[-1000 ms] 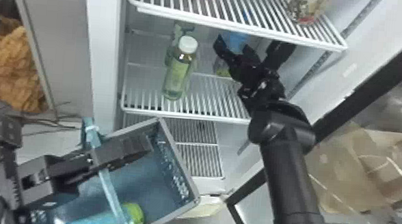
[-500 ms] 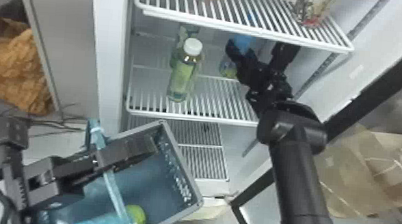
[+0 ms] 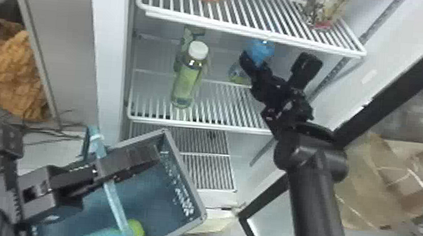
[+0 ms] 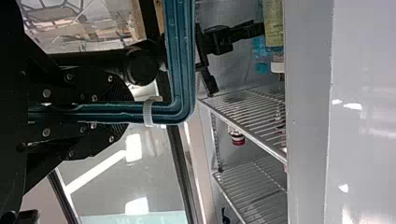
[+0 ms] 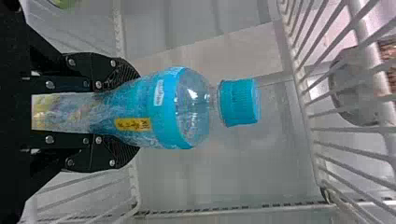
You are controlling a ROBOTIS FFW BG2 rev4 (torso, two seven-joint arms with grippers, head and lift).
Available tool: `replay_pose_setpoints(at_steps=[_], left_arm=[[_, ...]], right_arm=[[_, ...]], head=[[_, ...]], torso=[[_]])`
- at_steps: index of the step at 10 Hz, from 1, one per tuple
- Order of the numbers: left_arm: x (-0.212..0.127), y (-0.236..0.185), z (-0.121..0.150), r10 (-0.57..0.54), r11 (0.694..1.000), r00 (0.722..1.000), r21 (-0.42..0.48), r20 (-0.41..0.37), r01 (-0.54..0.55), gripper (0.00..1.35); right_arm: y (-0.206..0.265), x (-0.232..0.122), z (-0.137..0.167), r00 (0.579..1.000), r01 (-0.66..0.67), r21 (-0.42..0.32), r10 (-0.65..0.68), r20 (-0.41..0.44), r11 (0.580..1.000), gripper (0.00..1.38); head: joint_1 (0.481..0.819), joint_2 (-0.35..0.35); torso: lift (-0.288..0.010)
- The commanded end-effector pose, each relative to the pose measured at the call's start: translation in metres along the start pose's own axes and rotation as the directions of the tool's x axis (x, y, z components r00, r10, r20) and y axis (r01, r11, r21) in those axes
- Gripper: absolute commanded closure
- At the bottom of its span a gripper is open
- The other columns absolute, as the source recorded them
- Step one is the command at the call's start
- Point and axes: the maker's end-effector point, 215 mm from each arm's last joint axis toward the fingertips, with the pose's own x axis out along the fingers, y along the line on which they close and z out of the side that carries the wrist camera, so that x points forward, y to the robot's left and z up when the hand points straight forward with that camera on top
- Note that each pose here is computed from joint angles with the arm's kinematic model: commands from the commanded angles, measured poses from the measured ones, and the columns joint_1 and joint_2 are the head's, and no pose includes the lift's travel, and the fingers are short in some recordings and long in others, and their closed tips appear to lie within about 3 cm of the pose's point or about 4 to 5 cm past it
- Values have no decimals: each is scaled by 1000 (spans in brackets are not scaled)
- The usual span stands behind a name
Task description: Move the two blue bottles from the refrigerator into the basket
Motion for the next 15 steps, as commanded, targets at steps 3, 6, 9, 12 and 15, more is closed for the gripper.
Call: replay_pose_setpoints(at_steps=[3, 6, 9, 12, 15], left_arm=[[1, 1, -2, 1, 1000, 1000, -5, -4, -1, 1188], [-1, 4, -4, 6, 1000, 1000, -13, -2, -6, 1188], [0, 4, -4, 5, 1000, 1000, -14, -3, -5, 1188], [0, 5, -5, 5, 1000, 1000, -17, -4, -5, 1188], [-1, 5, -5, 4, 1000, 1000, -18, -1, -4, 1188]], right_arm=[[13, -40, 10, 999, -43, -20, 44, 25, 999, 1276], [30, -72, 14, 995, -89, -7, 89, 47, 996, 1276], [42, -109, 8, 992, -123, 6, 122, 25, 992, 1276], [69, -149, 15, 982, -188, 25, 188, 20, 982, 1276], [82, -190, 9, 979, -197, -10, 197, -46, 980, 1276]], head=[[695, -330], [695, -334], [695, -337], [695, -335], [695, -339]], torso=[[-216], [-216], [-216], [-216], [-216]])
